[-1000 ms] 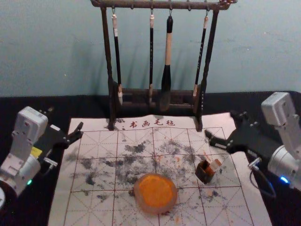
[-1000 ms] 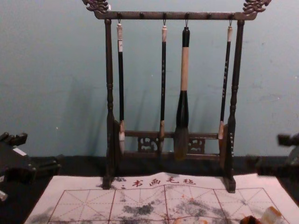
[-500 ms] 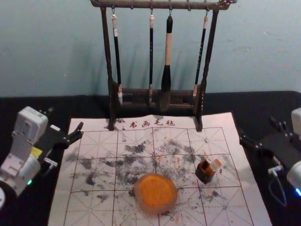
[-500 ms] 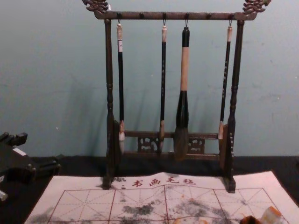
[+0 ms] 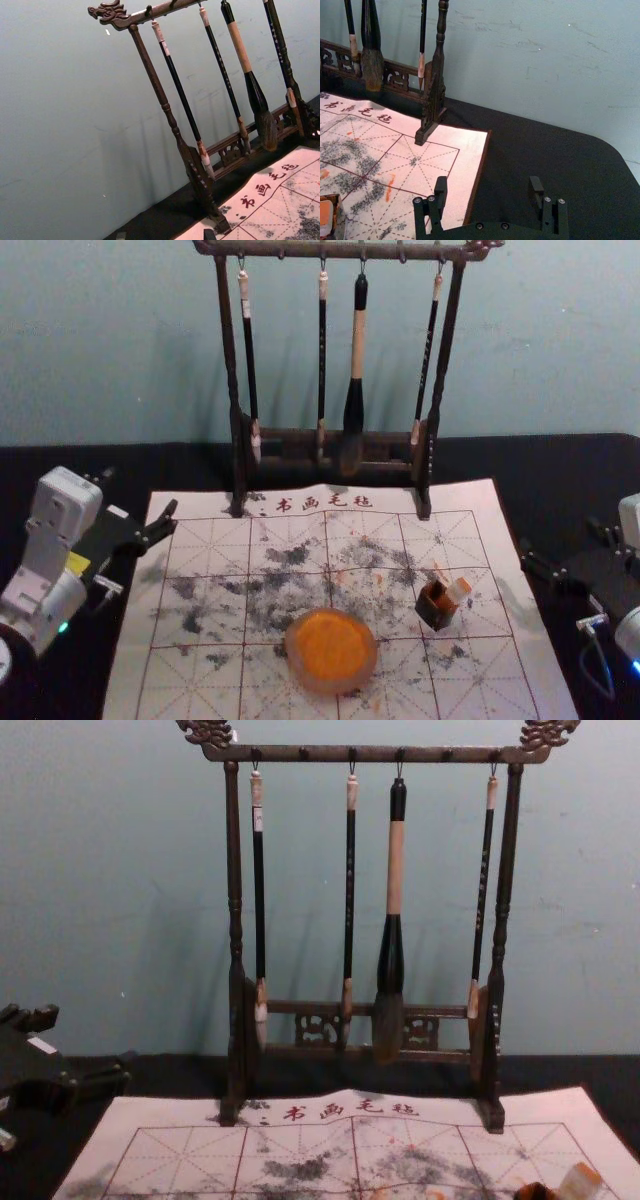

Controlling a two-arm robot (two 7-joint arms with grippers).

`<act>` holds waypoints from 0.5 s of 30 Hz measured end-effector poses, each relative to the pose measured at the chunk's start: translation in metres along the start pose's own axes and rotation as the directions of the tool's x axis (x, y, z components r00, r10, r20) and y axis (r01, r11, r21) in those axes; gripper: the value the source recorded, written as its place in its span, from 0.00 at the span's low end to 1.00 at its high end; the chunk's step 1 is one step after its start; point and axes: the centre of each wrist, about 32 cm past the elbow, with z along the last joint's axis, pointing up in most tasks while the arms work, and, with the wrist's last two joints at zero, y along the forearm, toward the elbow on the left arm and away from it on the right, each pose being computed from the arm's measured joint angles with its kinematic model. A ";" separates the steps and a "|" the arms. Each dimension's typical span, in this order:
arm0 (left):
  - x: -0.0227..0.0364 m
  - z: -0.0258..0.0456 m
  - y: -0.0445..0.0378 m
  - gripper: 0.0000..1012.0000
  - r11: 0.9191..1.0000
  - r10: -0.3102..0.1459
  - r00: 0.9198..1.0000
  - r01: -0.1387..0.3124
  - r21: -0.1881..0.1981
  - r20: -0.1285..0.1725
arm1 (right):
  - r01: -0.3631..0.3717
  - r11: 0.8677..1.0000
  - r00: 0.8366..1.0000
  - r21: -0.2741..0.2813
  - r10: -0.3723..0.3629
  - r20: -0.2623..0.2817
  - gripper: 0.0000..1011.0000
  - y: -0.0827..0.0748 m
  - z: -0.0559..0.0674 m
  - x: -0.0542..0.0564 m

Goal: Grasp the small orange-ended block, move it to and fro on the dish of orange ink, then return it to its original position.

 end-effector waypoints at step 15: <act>0.0000 0.0000 0.0000 0.99 1.000 0.000 1.000 0.000 0.000 0.000 | -0.006 1.000 1.000 0.007 0.006 0.003 0.99 0.000 0.002 0.000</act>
